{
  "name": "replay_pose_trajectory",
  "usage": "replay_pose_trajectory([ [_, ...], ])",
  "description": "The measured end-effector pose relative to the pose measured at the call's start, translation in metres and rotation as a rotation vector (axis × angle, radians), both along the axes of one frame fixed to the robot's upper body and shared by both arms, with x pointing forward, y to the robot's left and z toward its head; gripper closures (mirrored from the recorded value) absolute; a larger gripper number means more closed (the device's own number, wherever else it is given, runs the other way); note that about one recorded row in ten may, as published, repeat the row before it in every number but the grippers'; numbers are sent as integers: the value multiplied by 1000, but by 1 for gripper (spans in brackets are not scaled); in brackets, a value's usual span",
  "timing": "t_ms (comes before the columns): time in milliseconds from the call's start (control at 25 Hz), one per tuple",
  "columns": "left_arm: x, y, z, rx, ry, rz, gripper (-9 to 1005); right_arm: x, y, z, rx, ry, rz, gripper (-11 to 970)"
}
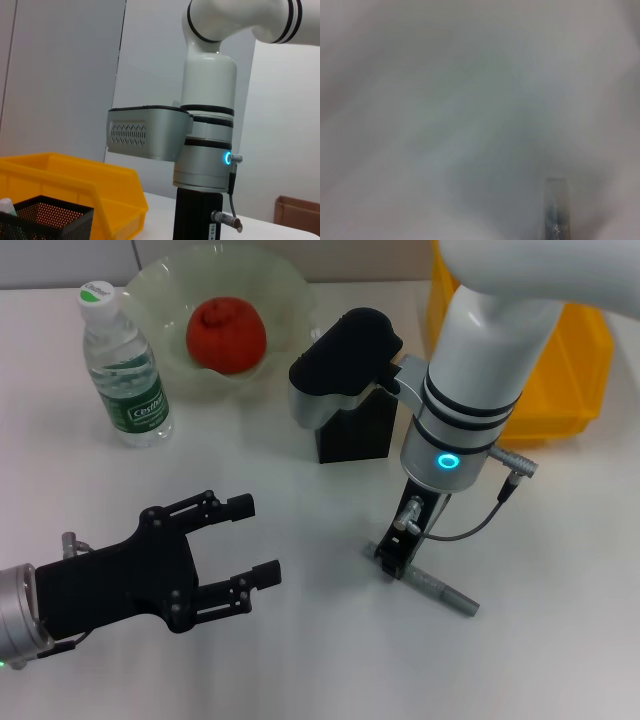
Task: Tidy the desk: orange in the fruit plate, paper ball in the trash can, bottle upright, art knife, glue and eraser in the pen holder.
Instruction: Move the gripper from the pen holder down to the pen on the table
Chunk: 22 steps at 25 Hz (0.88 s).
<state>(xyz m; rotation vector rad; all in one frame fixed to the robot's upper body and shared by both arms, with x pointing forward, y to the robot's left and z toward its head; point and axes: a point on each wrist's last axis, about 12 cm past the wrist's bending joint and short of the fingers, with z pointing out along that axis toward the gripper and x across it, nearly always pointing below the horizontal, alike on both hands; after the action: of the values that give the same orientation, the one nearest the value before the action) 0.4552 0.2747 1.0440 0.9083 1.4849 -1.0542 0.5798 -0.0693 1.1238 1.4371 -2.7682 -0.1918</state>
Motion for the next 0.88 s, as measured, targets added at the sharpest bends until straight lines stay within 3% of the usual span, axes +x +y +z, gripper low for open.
replay_pose_trajectory([
  [880,1,0,0,0,-2,-1,228,-2,4,3,43,-23,16,811],
])
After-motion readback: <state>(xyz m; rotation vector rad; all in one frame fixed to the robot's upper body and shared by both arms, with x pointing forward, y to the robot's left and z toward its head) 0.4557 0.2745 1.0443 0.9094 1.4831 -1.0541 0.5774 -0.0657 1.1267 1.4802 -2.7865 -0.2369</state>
